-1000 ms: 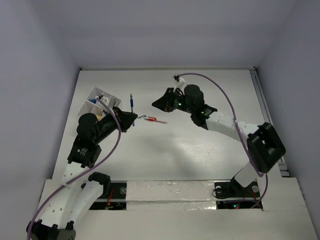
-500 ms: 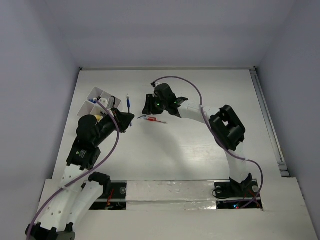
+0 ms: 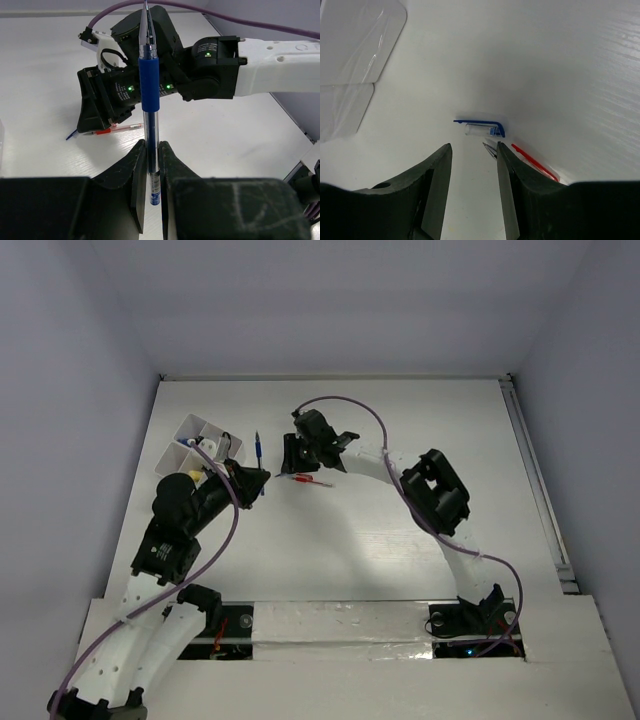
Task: Sort the stationery into containers
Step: Move the pen cap to the center of the board.
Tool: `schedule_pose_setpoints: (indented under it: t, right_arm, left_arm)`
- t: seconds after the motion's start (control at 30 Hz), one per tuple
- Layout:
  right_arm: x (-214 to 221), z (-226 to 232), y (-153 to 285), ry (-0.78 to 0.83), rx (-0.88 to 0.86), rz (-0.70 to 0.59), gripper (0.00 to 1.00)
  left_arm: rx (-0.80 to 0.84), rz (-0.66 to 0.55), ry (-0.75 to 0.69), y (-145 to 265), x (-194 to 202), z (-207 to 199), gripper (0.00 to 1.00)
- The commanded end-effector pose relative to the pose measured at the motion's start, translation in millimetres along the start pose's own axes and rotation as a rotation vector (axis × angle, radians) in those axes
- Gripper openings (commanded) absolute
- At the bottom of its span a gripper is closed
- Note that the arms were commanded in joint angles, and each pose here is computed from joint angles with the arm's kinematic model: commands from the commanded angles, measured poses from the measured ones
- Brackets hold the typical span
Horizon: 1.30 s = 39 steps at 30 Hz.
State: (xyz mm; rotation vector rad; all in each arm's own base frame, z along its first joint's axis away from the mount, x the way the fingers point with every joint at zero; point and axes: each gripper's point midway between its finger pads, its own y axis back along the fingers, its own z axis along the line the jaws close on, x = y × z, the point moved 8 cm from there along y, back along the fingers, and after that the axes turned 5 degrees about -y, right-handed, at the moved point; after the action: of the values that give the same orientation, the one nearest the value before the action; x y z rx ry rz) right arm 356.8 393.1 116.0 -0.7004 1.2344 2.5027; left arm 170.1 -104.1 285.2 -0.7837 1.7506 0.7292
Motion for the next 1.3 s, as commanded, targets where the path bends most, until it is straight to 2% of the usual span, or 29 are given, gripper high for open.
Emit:
schedule_pose_setpoints:
  t: [0.0,0.8,1.27]
  right_arm:
    - [-6,10,-5,0.026,0.006,-0.020,0.47]
    - [1,15,-36,0.041,0.006,0.034,0.48]
    - [19,34,-62,0.156,-0.121,0.098,0.47]
  left_arm:
    - [0.021,-0.081,-0.038,5,-22,-8,0.00]
    - [0.024,-0.088,-0.044,8,-23,-10,0.00]
    - [0.020,-0.084,-0.041,7,-22,-9,0.00]
